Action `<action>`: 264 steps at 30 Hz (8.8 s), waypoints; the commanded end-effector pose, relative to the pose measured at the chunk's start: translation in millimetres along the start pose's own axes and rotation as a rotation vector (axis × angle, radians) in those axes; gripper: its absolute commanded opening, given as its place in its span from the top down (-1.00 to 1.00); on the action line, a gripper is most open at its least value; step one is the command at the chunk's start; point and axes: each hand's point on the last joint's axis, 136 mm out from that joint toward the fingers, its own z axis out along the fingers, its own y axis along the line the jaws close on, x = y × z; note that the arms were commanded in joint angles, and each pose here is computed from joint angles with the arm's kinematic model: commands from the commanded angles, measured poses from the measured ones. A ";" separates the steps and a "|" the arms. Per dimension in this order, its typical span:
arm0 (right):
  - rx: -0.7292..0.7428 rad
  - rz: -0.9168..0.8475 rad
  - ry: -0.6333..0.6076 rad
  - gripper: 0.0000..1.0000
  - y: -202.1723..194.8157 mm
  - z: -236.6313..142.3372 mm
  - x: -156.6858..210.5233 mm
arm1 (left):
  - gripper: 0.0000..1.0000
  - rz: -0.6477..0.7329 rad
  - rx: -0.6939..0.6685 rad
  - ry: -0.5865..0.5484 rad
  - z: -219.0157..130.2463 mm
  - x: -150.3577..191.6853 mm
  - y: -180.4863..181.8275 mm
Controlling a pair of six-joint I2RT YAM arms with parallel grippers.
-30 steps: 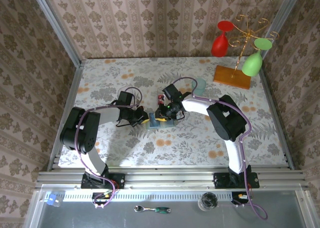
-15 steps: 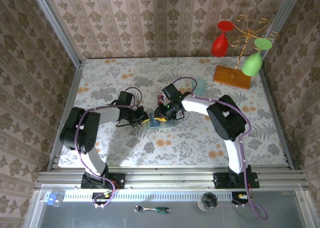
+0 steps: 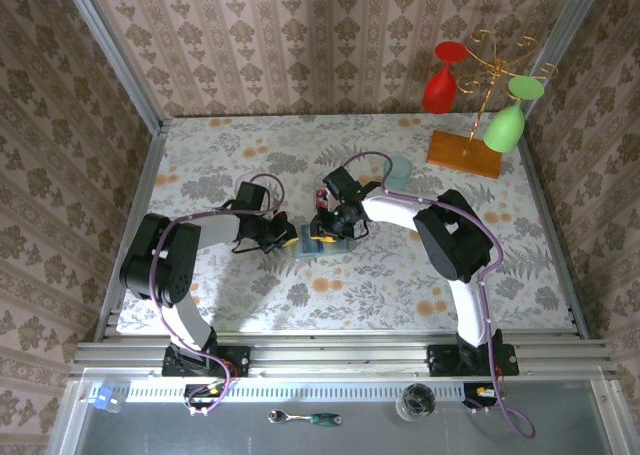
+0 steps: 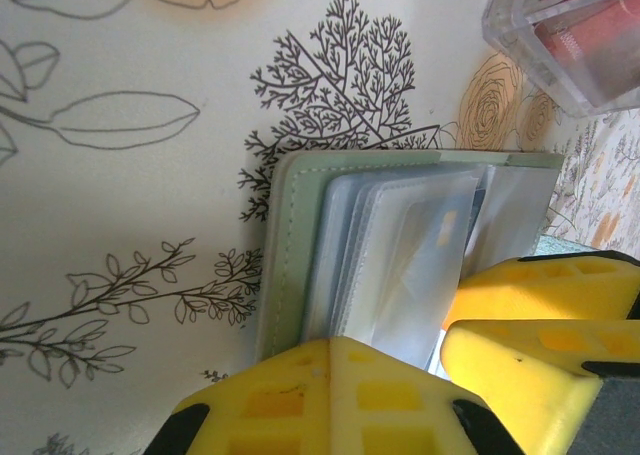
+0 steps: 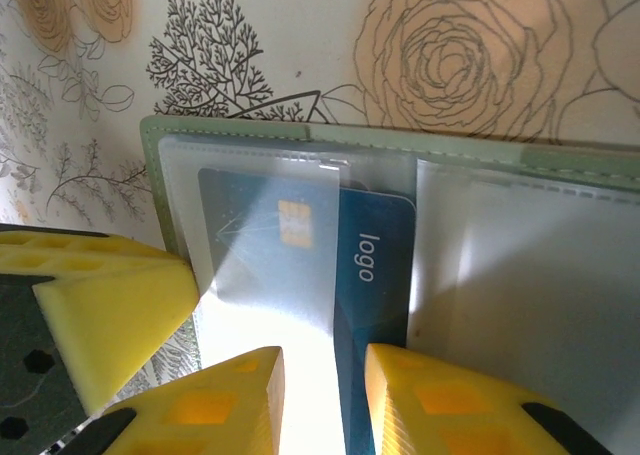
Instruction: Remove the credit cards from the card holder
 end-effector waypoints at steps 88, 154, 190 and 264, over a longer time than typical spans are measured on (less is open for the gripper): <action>-0.051 0.030 -0.002 0.37 3.7 -4.7 -5.6 | 1.00 0.008 -0.107 0.094 7.2 15.7 18.9; -0.053 0.060 -0.017 0.42 -7.0 -2.3 0.2 | 1.00 -0.002 -0.132 0.106 7.0 14.3 20.4; -0.190 0.093 -0.084 0.79 3.2 -19.3 -6.9 | 1.00 0.005 -0.140 0.112 7.8 18.3 19.3; 0.310 -1.338 0.059 1.00 -5.5 -117.6 -141.3 | 0.95 -0.009 -0.068 -0.041 -50.4 -33.6 -21.7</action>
